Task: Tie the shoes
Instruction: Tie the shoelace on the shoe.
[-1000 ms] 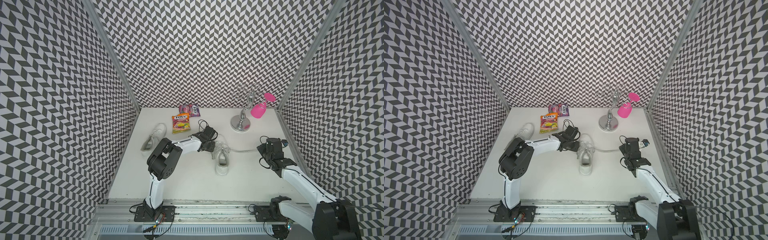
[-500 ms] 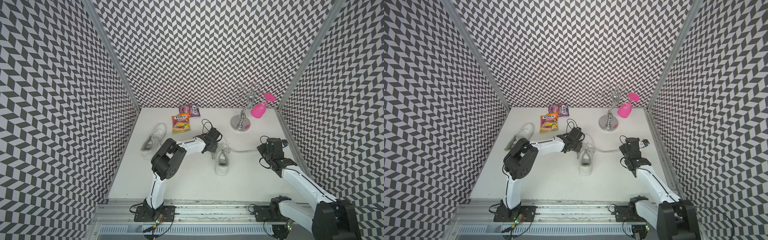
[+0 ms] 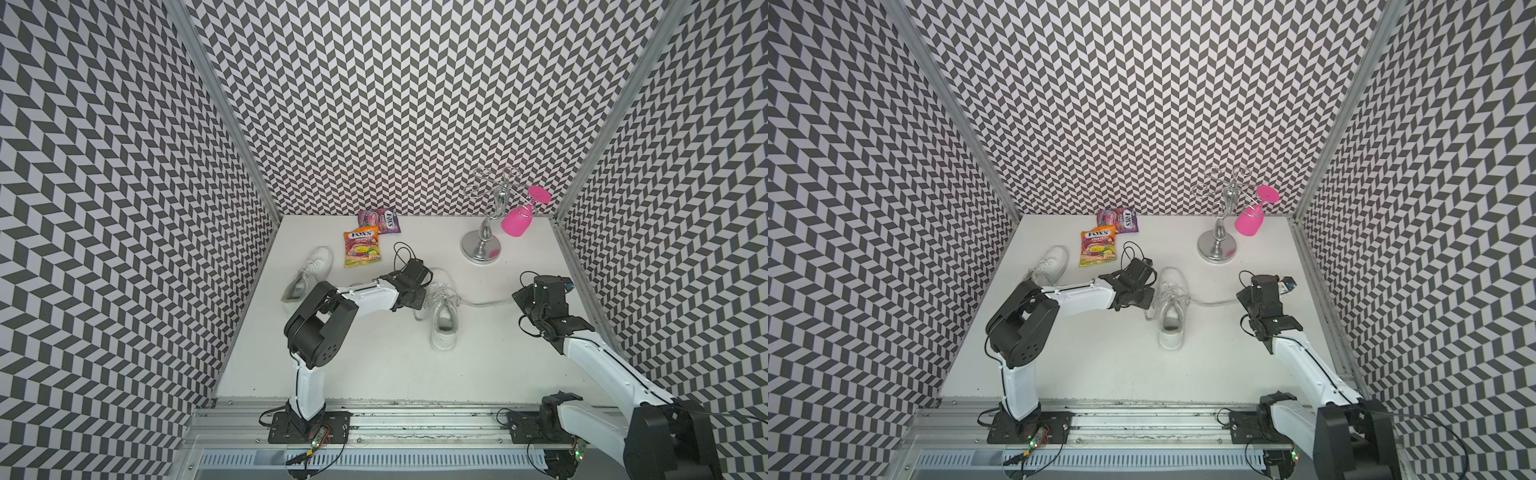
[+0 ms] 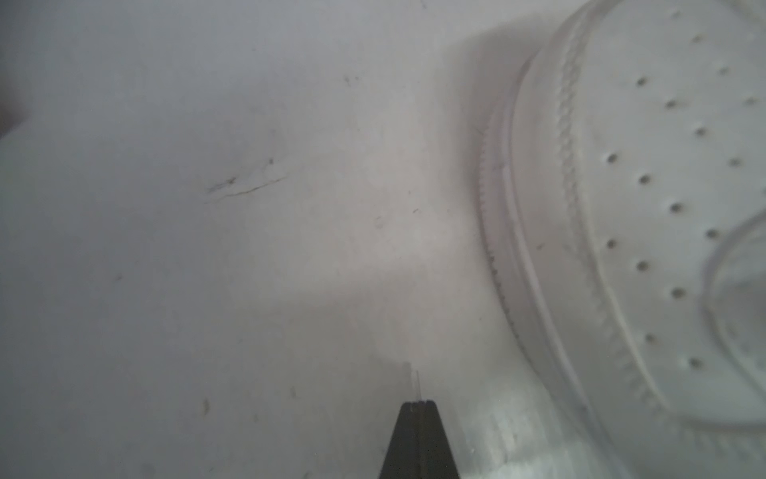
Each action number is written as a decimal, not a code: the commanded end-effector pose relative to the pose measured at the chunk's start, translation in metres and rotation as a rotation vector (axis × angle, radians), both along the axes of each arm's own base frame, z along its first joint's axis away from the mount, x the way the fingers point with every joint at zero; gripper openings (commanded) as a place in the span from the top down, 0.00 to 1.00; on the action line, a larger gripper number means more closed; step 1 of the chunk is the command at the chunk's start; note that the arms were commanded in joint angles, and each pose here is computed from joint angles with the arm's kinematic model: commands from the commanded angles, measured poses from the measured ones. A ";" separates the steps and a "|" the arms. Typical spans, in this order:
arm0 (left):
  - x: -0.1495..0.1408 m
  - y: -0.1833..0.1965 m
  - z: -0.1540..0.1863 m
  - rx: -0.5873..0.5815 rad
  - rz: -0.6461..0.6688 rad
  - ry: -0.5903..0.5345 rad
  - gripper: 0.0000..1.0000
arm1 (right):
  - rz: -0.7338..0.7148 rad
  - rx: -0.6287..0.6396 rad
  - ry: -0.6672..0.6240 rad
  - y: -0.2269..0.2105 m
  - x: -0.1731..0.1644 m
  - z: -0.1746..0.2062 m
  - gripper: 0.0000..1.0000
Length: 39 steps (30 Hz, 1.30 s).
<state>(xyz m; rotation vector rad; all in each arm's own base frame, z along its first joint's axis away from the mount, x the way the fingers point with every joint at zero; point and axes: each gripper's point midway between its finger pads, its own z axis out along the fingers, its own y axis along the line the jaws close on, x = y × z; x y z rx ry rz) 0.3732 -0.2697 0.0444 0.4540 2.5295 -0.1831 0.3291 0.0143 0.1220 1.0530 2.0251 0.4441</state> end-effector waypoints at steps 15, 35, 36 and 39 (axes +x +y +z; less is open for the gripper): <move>0.049 0.098 0.239 -0.254 0.214 -0.594 1.00 | 0.189 -0.287 -0.561 0.010 0.036 0.179 1.00; 0.023 0.252 0.255 -0.187 0.663 -0.722 1.00 | -0.396 -0.531 -0.343 -0.097 -0.016 0.169 1.00; 0.021 0.256 0.256 -0.189 0.674 -0.729 1.00 | -0.411 -0.541 -0.336 -0.100 -0.018 0.169 1.00; 0.016 0.262 0.261 -0.204 0.693 -0.749 1.00 | -0.484 -0.588 -0.294 -0.112 -0.028 0.166 1.00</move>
